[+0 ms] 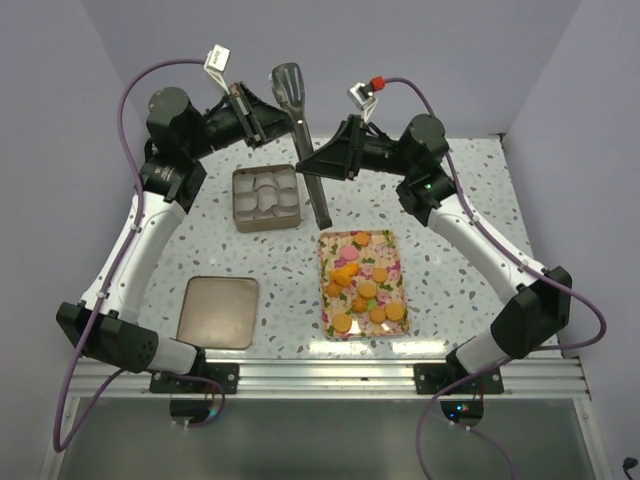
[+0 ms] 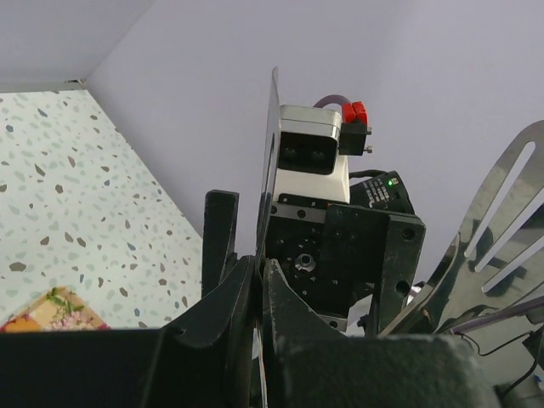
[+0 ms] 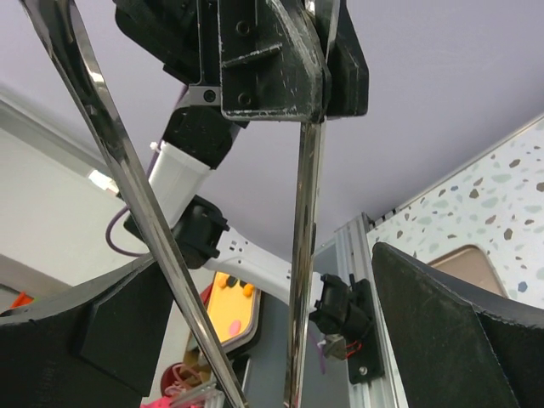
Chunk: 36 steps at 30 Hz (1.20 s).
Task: Pack the cookies
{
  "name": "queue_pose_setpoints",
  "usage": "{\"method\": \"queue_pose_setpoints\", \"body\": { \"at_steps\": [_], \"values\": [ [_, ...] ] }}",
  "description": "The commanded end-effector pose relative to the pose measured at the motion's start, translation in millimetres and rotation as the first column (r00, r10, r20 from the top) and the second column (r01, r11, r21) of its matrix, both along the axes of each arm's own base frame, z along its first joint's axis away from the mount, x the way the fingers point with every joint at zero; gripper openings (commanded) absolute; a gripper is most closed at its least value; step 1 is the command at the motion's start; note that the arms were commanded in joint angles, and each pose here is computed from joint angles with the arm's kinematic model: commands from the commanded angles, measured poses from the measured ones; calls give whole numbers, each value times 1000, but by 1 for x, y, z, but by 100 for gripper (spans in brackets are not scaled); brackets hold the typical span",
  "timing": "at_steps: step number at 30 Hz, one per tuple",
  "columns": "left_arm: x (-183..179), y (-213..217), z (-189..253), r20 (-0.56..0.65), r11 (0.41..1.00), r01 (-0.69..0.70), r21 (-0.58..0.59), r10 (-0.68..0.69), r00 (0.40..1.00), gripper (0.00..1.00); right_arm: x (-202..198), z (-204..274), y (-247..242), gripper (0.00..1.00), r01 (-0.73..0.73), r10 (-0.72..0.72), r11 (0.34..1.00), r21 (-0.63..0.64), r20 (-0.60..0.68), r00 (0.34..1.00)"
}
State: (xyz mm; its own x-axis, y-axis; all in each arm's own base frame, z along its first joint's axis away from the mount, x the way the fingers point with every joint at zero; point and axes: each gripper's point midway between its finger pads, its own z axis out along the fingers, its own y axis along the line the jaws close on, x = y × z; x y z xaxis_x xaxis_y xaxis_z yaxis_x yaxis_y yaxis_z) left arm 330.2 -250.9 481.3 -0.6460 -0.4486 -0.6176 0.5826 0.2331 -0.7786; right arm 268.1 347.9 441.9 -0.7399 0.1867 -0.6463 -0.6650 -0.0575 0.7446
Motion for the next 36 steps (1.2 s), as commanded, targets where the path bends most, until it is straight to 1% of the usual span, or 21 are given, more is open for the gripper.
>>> {"method": "queue_pose_setpoints", "body": {
  "at_steps": [1, 7, 8, 11, 12, 14, 15, 16, 19, 22, 24, 27, 28, 29, 32, 33, 34, 35, 36],
  "values": [
    [-15, -1, 26, 78, 998, 35, -52, -31, 996, 0, -10, 33, -1, 99, -40, 35, 997, 72, 71, 997],
    [-14, -3, 25, 77, 997, 50, -60, -46, 996, 0, -9, 32, 1, 98, -57, 52, 995, 83, 56, 997],
    [-13, -3, 24, 76, 997, 51, -64, -46, 996, 0, -10, 33, 1, 92, -64, 58, 993, 94, 65, 996],
    [-13, -3, 24, 75, 995, 56, -78, -50, 996, 0, -8, 32, 3, 77, -84, 81, 991, 104, 36, 996],
    [-13, -3, 22, 67, 995, 55, -80, -49, 997, 0, -10, 33, 4, 61, -95, 91, 989, 111, 44, 995],
    [-13, -3, 23, 68, 995, 53, -81, -48, 997, 0, -10, 33, 5, 44, -103, 100, 988, 113, 30, 995],
    [-12, -3, 22, 65, 995, 50, -81, -45, 997, 0, -9, 33, 5, 40, -102, 100, 988, 113, 25, 995],
    [-12, -3, 22, 64, 996, 49, -81, -43, 997, 0, -10, 34, 5, 40, -101, 99, 988, 114, 25, 995],
    [-11, -2, 21, 56, 996, 39, -75, -35, 998, 0, -9, 30, 5, 43, -93, 93, 991, 100, 4, 996],
    [-12, -1, 19, 57, 997, 27, -68, -23, 998, 0, -11, 28, 5, 44, -88, 88, 992, 96, -1, 996],
    [-12, 1, 16, 46, 998, 13, -56, -11, 999, 0, -11, 29, 3, 47, -73, 73, 992, 101, 2, 997],
    [-10, 3, 13, 36, 999, -13, -46, 14, 999, 6, -11, 32, 1, 52, -58, 58, 992, 108, 1, 998],
    [-10, 4, 11, 20, 999, -23, -37, 24, 999, 9, -11, 34, 1, 53, -51, 51, 992, 113, 4, 999],
    [-10, 6, 11, 27, 999, -43, -32, 44, 999, 21, -10, 33, 1, 52, -49, 49, 993, 111, 1, 999],
    [-11, 10, 7, 10, 998, -68, -11, 68, 998, 36, -8, 33, 1, 50, -35, 36, 993, 108, -5, 999],
    [-11, 11, 6, 7, 997, -73, -6, 73, 997, 38, -8, 33, 1, 50, -33, 34, 994, 109, -4, 999],
    [-11, 12, 5, 4, 996, -85, 3, 85, 996, 44, -8, 33, 1, 47, -27, 28, 994, 108, -8, 1000],
    [-11, 13, 4, 2, 996, -92, 7, 92, 996, 47, -6, 32, 1, 47, -21, 22, 994, 107, -9, 1000],
    [-12, 14, 5, 6, 996, -94, 10, 94, 996, 48, -6, 32, 1, 46, -17, 19, 994, 105, -11, 1000]
  ]
}}
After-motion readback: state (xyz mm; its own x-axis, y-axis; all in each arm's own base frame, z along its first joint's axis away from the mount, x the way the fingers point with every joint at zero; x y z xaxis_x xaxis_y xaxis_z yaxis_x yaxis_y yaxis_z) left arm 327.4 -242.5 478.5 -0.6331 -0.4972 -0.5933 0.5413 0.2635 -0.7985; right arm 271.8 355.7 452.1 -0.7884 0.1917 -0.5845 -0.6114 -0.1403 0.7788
